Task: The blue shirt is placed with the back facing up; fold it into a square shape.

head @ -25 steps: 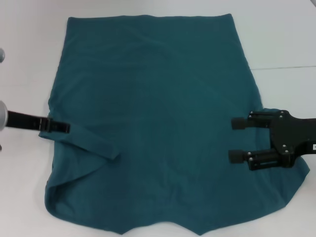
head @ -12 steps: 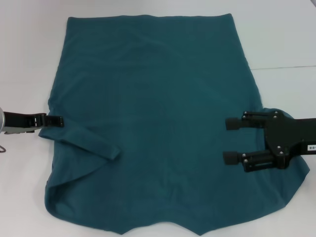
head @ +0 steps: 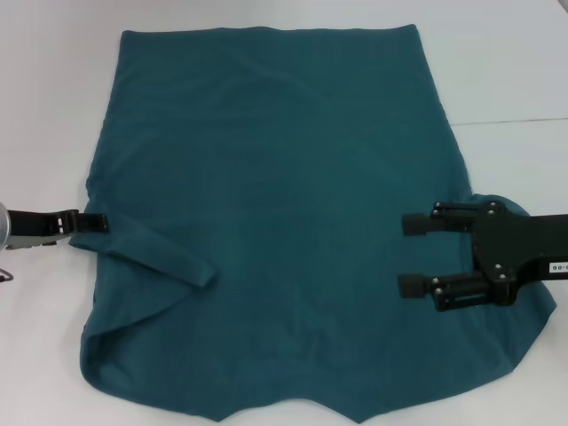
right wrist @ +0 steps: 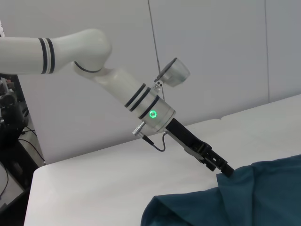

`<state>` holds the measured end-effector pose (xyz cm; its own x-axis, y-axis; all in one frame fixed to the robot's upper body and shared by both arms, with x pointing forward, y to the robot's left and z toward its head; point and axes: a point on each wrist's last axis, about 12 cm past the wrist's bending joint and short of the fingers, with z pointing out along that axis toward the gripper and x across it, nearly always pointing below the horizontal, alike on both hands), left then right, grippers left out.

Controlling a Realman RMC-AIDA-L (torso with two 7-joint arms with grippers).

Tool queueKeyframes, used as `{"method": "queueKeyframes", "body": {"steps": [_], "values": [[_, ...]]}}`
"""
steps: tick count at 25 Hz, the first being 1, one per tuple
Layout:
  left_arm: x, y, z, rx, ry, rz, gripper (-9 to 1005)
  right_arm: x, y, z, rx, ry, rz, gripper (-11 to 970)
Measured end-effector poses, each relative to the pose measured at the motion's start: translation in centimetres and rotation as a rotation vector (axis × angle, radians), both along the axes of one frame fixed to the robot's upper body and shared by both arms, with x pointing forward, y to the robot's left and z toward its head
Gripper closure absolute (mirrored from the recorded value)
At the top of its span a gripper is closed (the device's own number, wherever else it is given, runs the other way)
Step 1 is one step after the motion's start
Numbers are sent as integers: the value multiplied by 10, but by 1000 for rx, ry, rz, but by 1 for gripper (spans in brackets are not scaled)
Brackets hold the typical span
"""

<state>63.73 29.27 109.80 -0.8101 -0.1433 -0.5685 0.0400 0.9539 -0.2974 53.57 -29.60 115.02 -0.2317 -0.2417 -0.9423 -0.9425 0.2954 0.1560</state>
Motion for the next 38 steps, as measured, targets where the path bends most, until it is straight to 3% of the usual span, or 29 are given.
{"method": "queueKeyframes", "body": {"steps": [18, 28, 33, 38], "values": [[1, -6, -8, -5, 11, 1, 158, -1, 1, -3, 7, 4, 3, 44], [2, -10, -9, -66, -15, -35, 177, -1, 0, -4, 7, 7, 0, 44], [1, -11, -10, -66, -12, -45, 407, -1, 1, -3, 8, 7, 1, 44], [2, -14, -9, -64, -11, -55, 557, 0, 2, -3, 8, 4, 3, 44]]}}
